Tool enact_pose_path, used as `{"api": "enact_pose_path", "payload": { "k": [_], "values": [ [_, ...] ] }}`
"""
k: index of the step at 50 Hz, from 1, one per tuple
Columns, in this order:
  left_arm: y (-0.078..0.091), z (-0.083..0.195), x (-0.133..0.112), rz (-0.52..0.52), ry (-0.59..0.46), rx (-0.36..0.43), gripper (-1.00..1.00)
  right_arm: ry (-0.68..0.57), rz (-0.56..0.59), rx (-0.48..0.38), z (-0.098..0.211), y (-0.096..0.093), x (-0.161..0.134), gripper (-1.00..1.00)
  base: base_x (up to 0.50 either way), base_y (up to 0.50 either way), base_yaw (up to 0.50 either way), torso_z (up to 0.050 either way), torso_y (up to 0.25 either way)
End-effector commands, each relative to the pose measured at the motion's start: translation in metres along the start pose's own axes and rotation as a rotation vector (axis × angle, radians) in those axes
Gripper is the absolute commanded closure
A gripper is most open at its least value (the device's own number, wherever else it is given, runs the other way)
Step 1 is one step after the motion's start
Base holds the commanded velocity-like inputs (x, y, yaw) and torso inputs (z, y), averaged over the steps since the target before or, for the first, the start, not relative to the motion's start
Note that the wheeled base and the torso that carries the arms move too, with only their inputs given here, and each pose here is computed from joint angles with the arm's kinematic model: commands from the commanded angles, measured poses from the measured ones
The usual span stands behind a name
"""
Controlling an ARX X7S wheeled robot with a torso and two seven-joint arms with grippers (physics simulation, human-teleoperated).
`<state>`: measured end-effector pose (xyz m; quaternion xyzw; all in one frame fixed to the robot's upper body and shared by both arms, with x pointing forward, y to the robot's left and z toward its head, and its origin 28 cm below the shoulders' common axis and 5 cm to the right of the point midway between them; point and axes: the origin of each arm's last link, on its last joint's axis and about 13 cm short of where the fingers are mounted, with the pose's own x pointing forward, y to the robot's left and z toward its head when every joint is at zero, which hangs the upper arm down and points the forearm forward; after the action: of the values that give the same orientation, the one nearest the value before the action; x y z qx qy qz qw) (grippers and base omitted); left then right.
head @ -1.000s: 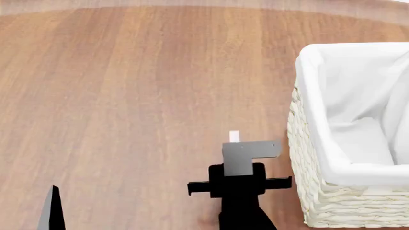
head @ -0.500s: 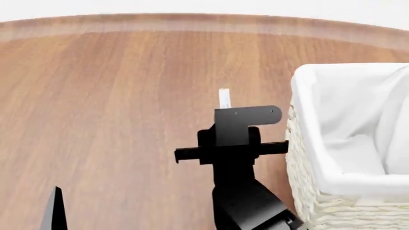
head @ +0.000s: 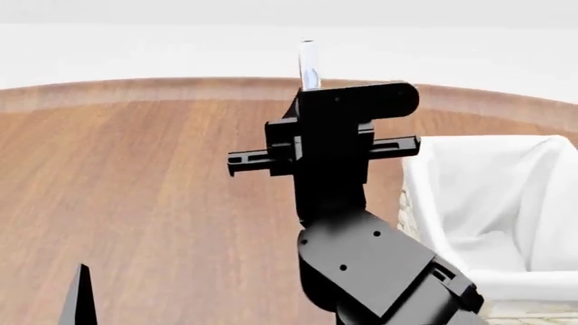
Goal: Pick up the cream cheese box, and put it in the basket.
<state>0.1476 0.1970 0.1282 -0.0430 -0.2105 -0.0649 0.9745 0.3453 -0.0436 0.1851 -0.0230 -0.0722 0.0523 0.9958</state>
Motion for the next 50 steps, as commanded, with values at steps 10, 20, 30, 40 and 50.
{"api": "enact_pose_path", "payload": {
  "k": [10, 20, 30, 40, 50],
  "values": [
    [-0.001, 0.000, 0.000, -0.003, -0.001, 0.002, -1.00, -0.227, -0.010, 0.007, 0.076, -0.020, -0.027, 1.00, 0.00, 0.00, 0.00, 0.000, 0.250],
    [-0.001, -0.001, 0.000, -0.001, -0.009, 0.010, -1.00, -0.299, -0.084, -0.004, 0.105, -0.052, -0.036, 1.00, 0.00, 0.00, 0.00, 0.000, 0.079],
    [0.000, 0.000, 0.000, 0.002, -0.012, 0.014, -1.00, -0.250, -0.131, -0.066, 0.097, -0.089, -0.044, 1.00, 0.00, 0.00, 0.00, 0.000, 0.000],
    [0.000, -0.001, 0.001, 0.011, -0.007, 0.026, -1.00, -0.213, -0.178, -0.074, 0.102, -0.117, -0.053, 1.00, 0.00, 0.00, 0.00, 0.000, 0.000],
    [0.000, -0.001, 0.001, 0.009, -0.009, 0.027, -1.00, -0.176, -0.234, -0.089, 0.105, -0.145, -0.053, 1.00, 0.00, 0.00, 0.00, 0.000, 0.000]
  ]
}}
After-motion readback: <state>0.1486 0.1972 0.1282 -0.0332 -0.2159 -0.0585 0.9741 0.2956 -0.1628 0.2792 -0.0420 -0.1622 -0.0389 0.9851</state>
